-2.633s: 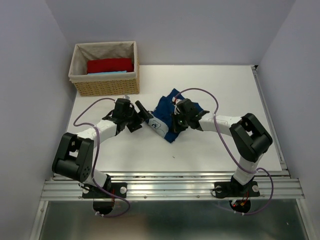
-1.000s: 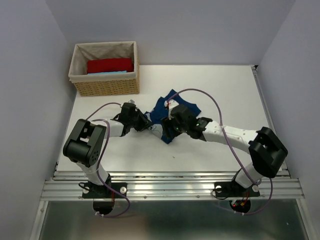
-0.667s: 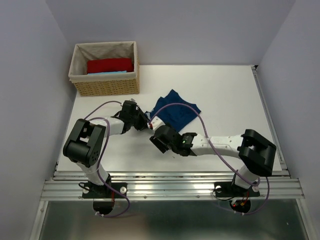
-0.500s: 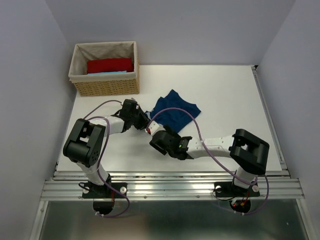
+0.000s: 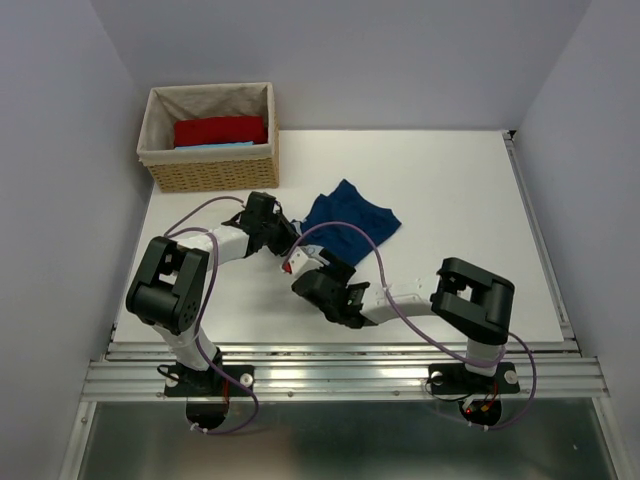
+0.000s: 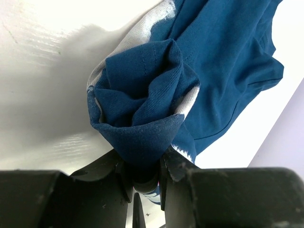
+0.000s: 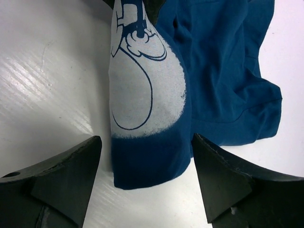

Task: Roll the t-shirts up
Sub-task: Roll the T-shirt to the center of the board.

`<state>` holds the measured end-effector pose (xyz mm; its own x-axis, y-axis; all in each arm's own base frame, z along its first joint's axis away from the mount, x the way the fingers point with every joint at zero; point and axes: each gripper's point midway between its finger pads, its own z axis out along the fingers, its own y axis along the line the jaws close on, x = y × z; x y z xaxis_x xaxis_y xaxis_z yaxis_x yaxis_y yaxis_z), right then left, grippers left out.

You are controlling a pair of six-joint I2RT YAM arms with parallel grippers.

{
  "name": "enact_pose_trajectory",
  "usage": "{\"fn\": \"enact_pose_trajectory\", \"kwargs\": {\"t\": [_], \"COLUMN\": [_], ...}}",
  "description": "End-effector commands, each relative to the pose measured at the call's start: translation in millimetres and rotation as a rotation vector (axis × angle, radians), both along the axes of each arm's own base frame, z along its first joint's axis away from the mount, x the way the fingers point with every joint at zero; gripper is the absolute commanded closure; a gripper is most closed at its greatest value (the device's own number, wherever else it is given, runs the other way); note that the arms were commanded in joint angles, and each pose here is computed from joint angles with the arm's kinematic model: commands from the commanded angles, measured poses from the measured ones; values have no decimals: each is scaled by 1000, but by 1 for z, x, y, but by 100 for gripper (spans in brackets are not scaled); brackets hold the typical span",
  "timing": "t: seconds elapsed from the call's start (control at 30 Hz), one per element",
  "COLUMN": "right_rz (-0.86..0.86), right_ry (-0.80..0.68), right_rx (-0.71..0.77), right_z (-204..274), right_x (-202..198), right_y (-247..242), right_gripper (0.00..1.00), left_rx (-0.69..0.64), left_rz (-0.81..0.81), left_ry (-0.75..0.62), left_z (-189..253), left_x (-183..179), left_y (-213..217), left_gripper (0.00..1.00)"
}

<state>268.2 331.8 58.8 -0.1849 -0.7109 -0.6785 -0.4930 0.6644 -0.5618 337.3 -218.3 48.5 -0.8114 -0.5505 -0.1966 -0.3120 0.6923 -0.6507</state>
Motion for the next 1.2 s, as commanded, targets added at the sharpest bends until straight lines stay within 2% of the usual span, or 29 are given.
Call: {"fn": "enact_pose_trajectory", "kwargs": {"t": [0.0,0.13,0.2,0.23,0.3,0.4,0.53,0.57,0.63,0.67,0.7,0.73,0.8,0.83,0.9,0.93,0.97,1.03,1.17], "right_rz": [-39,-100,-119,-124,-146,-168,-171,-182,-179,-177,-176,-156,-139,-134,-95,-81,-39,-1,23], "right_ry": [-96,-159,-191,-221,-255,-308,-371,-388,-405,-406,-404,-386,-365,-346,-293,-275,-218,-149,-44], "right_rx": [63,61,24,60,28,56,48,71,72,82,104,94,128,157,169,177,146,172,241], "right_z": [18,16,8,12,10,14,16,20,23,24,27,25,32,32,30,30,19,16,18], "right_x": [9,18,20,20,21,21,22,23,23,23,22,21,20,19,16,14,12,8,6], "right_y": [14,11,4,9,-1,-2,-12,-12,-14,-13,-12,-10,-5,-2,5,8,10,16,21], "right_gripper": [17,18,20,22,24,30,45,54,64,74,78,86,91,93,98,98,99,99,99], "left_rx": [-49,-61,-68,-70,-72,-75,-78,-79,-78,-76,-74,-72,-71,-68,-65,-63,-64,-55,-41], "left_rz": [-5,0,-1,-1,-1,-2,-2,-3,-3,-2,-3,-3,-10,-9,-11,-12,-13,-18,-15], "left_ry": [-41,-30,-27,-26,-26,-24,-21,-20,-22,-21,-24,-28,-38,-44,-64,-71,-84,-99,-136], "left_z": [30,30,31,31,32,32,32,32,32,31,31,31,34,34,39,41,46,50,63], "left_x": [6,5,4,4,4,4,4,3,3,2,2,2,1,2,1,1,1,1,1], "left_y": [-9,-9,-11,-11,-11,-12,-12,-12,-11,-11,-10,-9,-10,-8,-7,-6,-5,-2,6], "left_gripper": [67,67,67,67,67,66,66,66,63,61,59,51,40,30,20,12,9,5,2]}}
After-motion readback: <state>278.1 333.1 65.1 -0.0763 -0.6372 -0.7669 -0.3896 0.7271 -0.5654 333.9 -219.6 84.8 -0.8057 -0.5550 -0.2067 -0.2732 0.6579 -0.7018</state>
